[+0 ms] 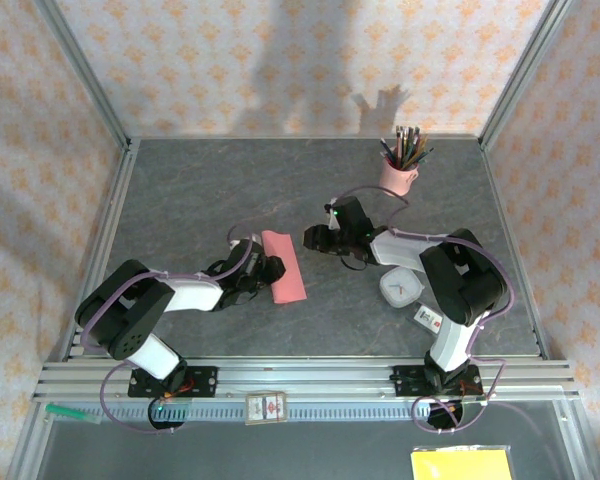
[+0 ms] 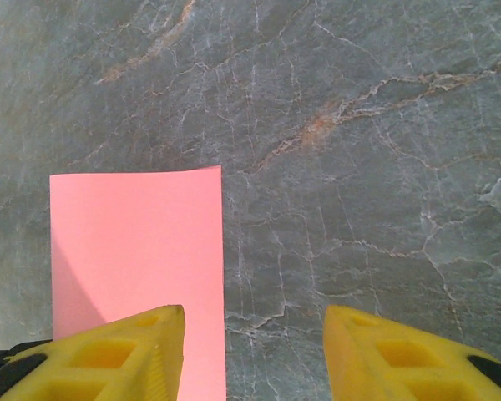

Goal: Fold a paper plane with a square sheet of paper (pick it up from the middle)
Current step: First fold in half a square sheet of paper at the center of the table.

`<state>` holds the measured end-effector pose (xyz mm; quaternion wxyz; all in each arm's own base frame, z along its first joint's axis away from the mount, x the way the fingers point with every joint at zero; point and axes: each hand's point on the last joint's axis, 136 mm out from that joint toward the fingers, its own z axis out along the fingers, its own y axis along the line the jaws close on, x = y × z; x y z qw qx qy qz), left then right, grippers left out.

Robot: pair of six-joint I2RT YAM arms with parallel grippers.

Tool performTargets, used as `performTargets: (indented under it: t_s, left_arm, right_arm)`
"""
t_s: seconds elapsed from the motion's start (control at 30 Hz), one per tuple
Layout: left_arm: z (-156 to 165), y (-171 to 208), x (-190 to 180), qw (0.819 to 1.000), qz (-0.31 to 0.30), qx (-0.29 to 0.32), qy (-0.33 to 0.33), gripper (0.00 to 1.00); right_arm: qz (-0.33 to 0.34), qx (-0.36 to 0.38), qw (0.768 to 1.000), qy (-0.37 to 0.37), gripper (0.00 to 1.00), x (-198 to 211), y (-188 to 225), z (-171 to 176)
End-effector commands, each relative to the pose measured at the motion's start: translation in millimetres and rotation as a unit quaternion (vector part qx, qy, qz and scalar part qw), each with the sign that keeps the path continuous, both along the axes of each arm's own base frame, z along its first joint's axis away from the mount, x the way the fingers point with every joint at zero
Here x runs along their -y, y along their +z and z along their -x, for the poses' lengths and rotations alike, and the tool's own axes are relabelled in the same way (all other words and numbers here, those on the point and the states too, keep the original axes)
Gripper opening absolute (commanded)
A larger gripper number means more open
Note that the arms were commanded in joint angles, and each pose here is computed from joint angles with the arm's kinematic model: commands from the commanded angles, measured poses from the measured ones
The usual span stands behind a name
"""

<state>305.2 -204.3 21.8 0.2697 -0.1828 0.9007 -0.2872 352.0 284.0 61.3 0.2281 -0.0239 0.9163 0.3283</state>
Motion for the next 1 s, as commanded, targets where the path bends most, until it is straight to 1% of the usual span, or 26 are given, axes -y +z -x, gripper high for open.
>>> performTargets:
  t_s: [0.0,0.17,0.33,0.43,0.77,0.97]
  left_arm:
    - [19.3,-54.0,-51.2,0.99,-0.116,-0.063,0.054,0.35]
    - [21.3,-58.3,-49.7,0.989,-0.121,-0.069,0.049,0.35]
    - [23.7,-61.5,-49.8,0.989,-0.124,-0.072,0.046,0.35]
    - [24.5,-62.9,-49.4,0.988,-0.125,-0.074,0.045,0.35]
    - [26.8,-64.4,-51.3,0.988,-0.13,-0.077,0.044,0.34]
    - [27.9,-66.7,-52.1,0.987,-0.131,-0.079,0.045,0.34]
  right_arm:
    - [-0.008,0.004,1.0,0.0,0.47,1.7,6.7,0.6]
    - [-0.011,-0.003,1.0,0.011,0.46,0.5,5.8,6.2]
    - [-0.008,-0.007,1.0,0.015,0.43,1.0,3.2,8.4]
    - [-0.011,-0.01,1.0,0.018,0.39,-1.0,2.6,9.2]
    - [-0.017,-0.023,0.999,0.036,0.2,-9.8,-1.8,15.3]
    - [-0.016,-0.027,0.999,0.041,0.19,-13.6,-4.1,17.4]
